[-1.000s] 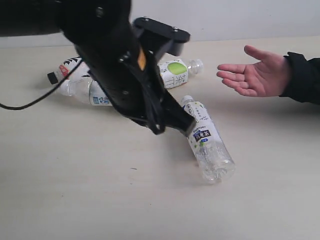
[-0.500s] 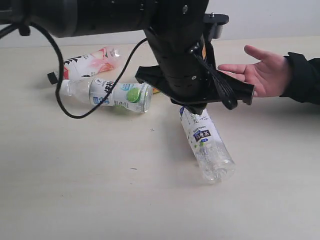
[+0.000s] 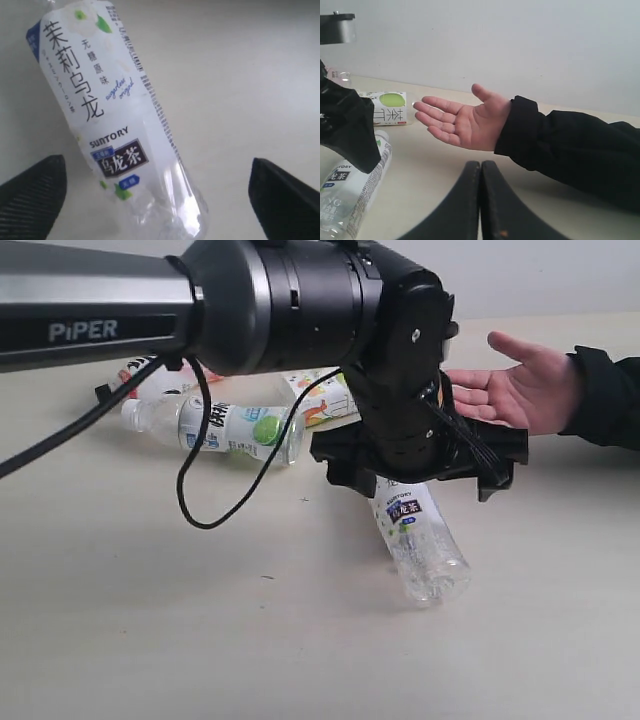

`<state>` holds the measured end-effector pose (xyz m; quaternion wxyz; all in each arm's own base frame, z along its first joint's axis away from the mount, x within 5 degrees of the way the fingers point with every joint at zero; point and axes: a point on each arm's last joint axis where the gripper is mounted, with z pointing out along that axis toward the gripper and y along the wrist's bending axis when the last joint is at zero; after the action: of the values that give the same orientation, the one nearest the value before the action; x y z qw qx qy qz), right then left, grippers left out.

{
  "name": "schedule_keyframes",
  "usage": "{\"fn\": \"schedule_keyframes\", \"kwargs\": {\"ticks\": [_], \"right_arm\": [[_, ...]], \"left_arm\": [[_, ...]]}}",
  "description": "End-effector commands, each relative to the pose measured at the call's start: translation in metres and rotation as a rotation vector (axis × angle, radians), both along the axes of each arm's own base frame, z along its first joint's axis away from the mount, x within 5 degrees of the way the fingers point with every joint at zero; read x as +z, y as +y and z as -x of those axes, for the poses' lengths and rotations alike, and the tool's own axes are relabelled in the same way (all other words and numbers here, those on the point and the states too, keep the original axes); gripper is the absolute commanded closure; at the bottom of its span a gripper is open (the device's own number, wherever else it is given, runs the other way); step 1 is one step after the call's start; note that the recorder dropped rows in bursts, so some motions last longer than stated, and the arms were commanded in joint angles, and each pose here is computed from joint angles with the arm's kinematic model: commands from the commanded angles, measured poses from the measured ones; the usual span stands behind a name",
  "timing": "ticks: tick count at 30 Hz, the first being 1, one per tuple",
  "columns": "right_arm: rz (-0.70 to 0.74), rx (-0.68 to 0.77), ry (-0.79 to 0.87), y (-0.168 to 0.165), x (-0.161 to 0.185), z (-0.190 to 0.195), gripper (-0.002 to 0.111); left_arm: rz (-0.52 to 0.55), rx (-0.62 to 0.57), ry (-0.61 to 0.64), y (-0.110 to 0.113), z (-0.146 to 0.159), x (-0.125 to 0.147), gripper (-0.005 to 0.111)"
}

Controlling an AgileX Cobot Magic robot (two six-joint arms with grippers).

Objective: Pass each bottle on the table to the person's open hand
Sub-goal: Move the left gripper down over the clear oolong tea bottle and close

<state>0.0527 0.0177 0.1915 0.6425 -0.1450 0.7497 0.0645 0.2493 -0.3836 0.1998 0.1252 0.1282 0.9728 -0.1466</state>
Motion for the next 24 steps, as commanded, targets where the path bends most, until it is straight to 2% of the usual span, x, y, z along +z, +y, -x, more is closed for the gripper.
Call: {"fn": "schedule_keyframes", "kwargs": {"ticks": [1, 5, 15, 20, 24], "right_arm": [[0.003, -0.005, -0.015, 0.0, 0.0, 0.0, 0.108], [0.003, -0.005, -0.015, 0.0, 0.0, 0.0, 0.108], [0.003, -0.005, -0.015, 0.0, 0.0, 0.0, 0.108], [0.003, -0.005, -0.015, 0.0, 0.0, 0.0, 0.108], [0.003, -0.005, -0.015, 0.0, 0.0, 0.0, 0.108]], "left_arm": [[0.03, 0.045, 0.005, -0.008, -0.003, -0.014, 0.016], [0.004, 0.066, 0.004, -0.008, -0.006, -0.024, 0.016], [-0.055, 0.106, -0.033, -0.002, -0.01, -0.027, 0.016], [-0.108, 0.102, -0.01, -0.004, -0.012, -0.054, 0.016], [-0.14, 0.09, -0.027, -0.002, -0.013, -0.059, 0.016]]}}
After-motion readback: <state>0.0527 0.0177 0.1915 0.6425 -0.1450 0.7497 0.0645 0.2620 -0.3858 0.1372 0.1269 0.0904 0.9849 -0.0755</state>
